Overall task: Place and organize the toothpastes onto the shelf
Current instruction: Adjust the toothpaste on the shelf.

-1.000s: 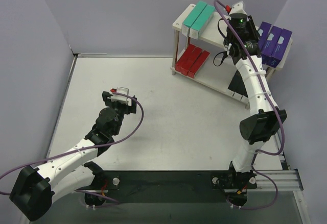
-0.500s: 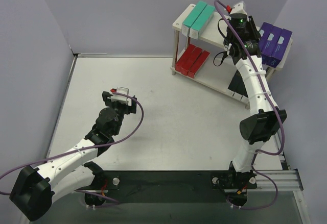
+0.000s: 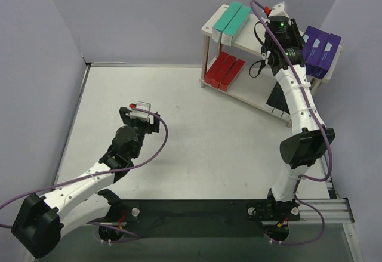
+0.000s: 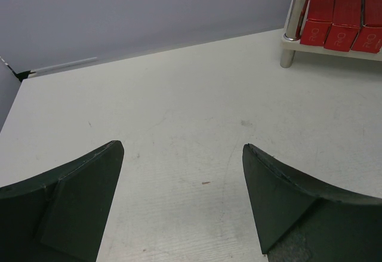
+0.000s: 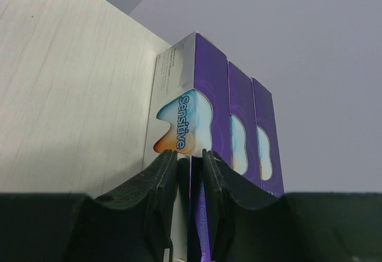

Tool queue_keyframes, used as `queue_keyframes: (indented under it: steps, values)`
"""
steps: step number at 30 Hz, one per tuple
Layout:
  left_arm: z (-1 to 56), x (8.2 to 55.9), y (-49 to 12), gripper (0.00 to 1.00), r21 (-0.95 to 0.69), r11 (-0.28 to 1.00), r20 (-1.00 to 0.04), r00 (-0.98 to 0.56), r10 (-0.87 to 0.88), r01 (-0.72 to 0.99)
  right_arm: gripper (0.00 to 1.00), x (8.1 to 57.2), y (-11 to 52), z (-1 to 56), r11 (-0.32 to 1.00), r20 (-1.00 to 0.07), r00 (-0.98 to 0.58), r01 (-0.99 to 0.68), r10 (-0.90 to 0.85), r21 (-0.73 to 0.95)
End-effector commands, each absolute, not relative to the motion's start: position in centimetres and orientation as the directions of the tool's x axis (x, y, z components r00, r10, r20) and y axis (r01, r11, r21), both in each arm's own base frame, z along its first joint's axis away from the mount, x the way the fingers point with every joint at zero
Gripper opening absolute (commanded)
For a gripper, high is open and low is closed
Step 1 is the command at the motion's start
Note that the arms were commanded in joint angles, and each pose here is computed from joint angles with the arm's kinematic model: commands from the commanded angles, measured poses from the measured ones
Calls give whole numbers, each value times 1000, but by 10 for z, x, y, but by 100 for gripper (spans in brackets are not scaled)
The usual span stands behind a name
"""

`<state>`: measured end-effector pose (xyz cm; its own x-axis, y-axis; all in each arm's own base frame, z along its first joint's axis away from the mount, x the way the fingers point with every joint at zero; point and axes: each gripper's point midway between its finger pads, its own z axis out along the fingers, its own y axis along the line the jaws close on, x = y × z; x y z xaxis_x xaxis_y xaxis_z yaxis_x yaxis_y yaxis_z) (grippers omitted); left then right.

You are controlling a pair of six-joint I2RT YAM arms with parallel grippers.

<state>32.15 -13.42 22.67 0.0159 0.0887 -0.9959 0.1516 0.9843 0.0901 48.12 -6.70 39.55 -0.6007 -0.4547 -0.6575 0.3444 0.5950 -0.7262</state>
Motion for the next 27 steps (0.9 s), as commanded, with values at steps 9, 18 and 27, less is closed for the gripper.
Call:
queue_keyframes:
  steps: [9,18,27]
  values:
    - [241,322,-140,92,61,984,-997,64,50,170,44,462,-63,417,592,-682,-589,384,-434,-709]
    - [243,321,-138,92,62,984,-996,67,52,165,59,450,-28,467,664,-779,-440,420,-447,-618]
    - [254,319,-134,92,43,988,-997,76,32,148,91,385,-15,486,847,-952,-189,437,-242,-302]
